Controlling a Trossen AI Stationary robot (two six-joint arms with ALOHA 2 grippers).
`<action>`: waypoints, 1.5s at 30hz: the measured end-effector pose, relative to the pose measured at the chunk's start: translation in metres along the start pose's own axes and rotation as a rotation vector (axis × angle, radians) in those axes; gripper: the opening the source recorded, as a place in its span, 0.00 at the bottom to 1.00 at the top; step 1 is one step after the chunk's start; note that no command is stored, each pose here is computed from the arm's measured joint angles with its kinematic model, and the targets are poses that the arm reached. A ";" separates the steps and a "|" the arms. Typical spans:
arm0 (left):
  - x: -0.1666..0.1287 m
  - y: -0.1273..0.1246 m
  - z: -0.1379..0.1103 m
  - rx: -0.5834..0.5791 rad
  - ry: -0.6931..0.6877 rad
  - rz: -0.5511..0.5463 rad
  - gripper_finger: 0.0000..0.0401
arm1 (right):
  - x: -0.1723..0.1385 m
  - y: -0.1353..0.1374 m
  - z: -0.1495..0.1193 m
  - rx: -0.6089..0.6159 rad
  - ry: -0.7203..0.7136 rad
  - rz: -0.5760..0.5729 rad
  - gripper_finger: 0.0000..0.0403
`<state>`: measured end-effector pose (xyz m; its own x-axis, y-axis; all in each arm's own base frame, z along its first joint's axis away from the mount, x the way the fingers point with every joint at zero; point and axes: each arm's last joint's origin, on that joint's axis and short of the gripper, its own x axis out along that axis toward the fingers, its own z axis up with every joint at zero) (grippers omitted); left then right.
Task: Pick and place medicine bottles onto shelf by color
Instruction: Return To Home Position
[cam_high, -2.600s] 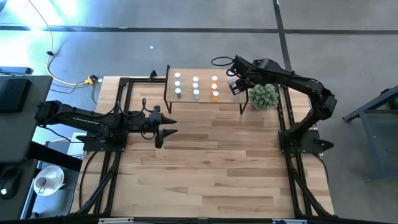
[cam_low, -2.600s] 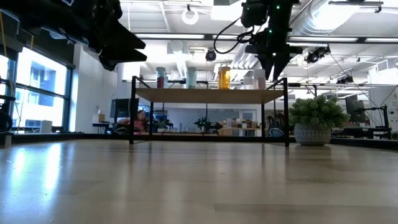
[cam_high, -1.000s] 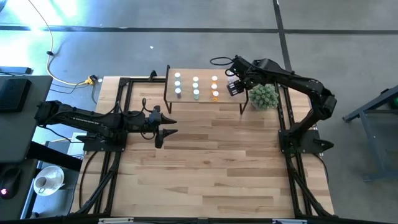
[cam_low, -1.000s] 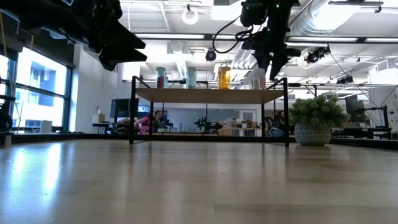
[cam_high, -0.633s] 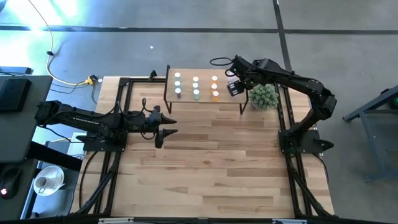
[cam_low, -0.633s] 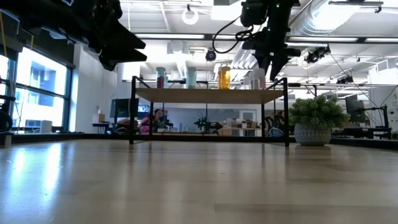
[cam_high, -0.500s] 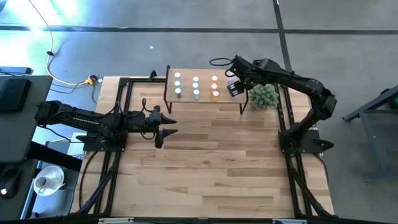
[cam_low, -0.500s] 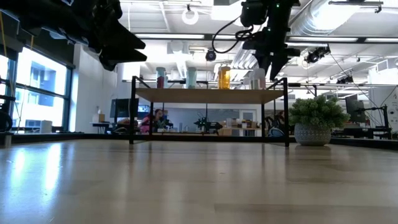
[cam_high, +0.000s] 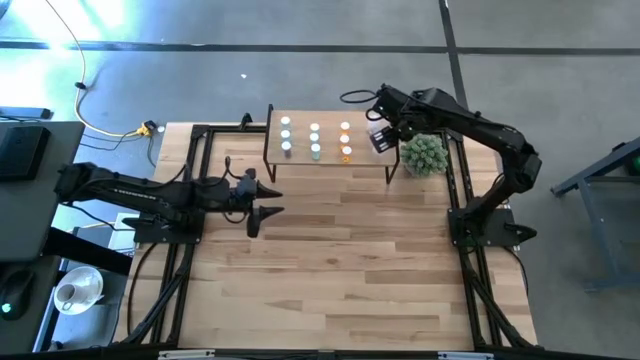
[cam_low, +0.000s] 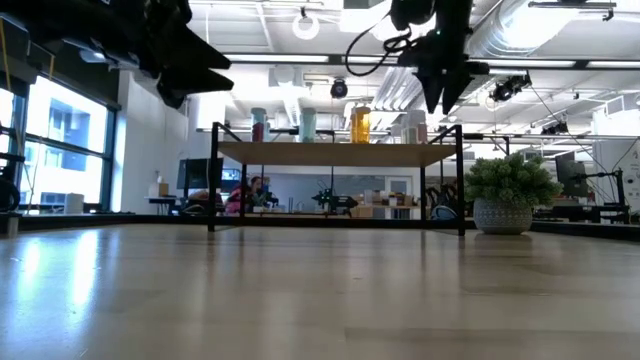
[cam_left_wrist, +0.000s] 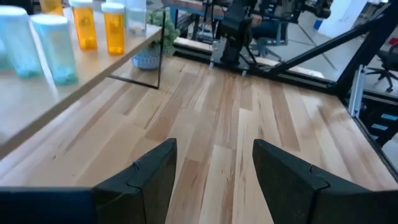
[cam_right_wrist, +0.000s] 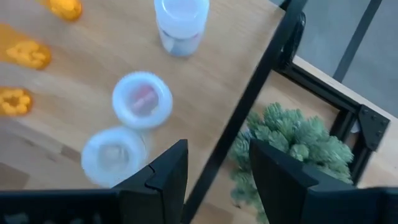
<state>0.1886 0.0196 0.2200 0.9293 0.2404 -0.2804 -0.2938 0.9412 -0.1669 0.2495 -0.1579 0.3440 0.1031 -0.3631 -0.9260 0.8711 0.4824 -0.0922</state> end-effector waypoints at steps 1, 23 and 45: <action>-0.002 0.000 0.001 0.001 -0.005 -0.001 0.50 | -0.002 0.000 -0.001 -0.007 0.005 -0.002 0.40; -0.044 -0.006 -0.018 0.060 -0.050 -0.172 0.50 | -0.065 0.006 -0.135 -0.318 -0.346 0.378 0.40; -0.052 0.001 -0.060 0.053 -0.139 -0.236 0.50 | 0.027 -0.017 -0.243 -0.373 -0.809 0.951 0.40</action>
<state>0.1267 -0.0063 0.1776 0.9935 0.0402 -0.1069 -0.0573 0.9852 -0.1616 0.1203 0.0178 0.2311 0.9743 -0.0700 -0.2142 0.1254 0.9582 0.2573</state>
